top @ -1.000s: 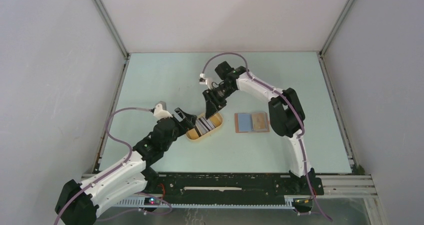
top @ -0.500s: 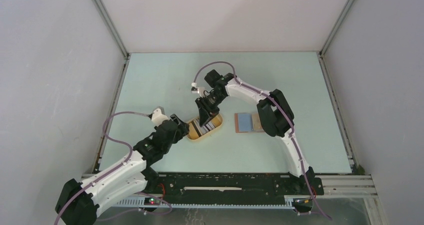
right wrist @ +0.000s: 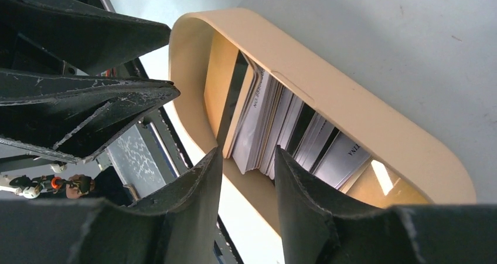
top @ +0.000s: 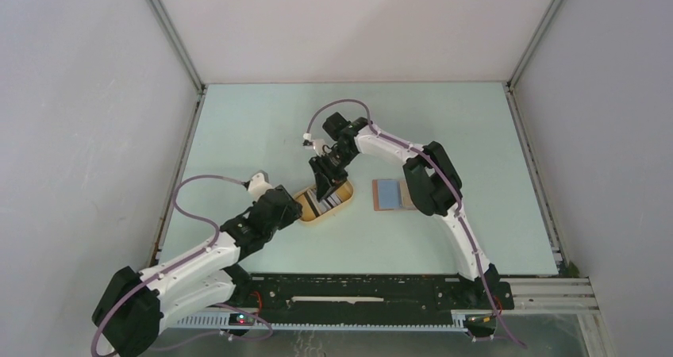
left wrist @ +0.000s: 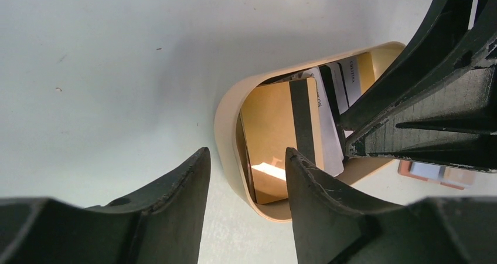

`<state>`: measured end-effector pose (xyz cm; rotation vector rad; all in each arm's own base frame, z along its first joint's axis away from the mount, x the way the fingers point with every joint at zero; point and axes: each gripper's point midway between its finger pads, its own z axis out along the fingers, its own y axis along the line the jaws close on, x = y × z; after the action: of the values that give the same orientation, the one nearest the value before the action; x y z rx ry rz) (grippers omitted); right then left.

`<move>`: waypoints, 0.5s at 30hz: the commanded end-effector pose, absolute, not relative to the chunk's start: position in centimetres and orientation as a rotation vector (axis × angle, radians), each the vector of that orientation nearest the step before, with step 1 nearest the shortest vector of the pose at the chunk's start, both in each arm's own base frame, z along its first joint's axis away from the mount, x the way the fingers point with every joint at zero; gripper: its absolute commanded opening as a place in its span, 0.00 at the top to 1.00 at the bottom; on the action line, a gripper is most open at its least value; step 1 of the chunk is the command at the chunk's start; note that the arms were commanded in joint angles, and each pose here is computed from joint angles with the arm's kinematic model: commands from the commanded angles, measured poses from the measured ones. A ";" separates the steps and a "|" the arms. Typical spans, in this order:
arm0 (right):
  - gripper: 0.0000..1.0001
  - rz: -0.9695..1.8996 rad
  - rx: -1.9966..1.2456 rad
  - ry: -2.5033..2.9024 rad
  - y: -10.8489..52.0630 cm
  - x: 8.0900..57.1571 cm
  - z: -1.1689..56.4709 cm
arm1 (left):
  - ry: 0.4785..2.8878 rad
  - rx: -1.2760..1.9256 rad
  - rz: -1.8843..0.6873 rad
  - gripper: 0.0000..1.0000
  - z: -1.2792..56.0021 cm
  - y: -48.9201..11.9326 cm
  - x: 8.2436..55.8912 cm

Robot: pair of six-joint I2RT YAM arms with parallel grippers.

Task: Put the credit cards into the card holder
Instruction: Pick up the credit card from the storage box.

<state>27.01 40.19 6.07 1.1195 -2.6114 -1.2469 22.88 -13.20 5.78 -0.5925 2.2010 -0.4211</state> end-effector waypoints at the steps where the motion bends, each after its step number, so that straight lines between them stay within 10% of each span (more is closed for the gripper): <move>1: 0.53 -1.233 1.146 -2.624 40.9 27.2 6.1 | 2.186 -0.581 -0.450 0.46 6.6 -13.9 23.6; 15: 0.53 -1.281 1.147 -2.547 41.5 25.5 6.5 | 2.274 -0.510 -0.461 0.57 5.4 -15.5 23.7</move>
<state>26.08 40.53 5.11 1.1219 -2.5858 -1.2225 22.14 -13.94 3.38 -0.5461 2.3113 -0.3945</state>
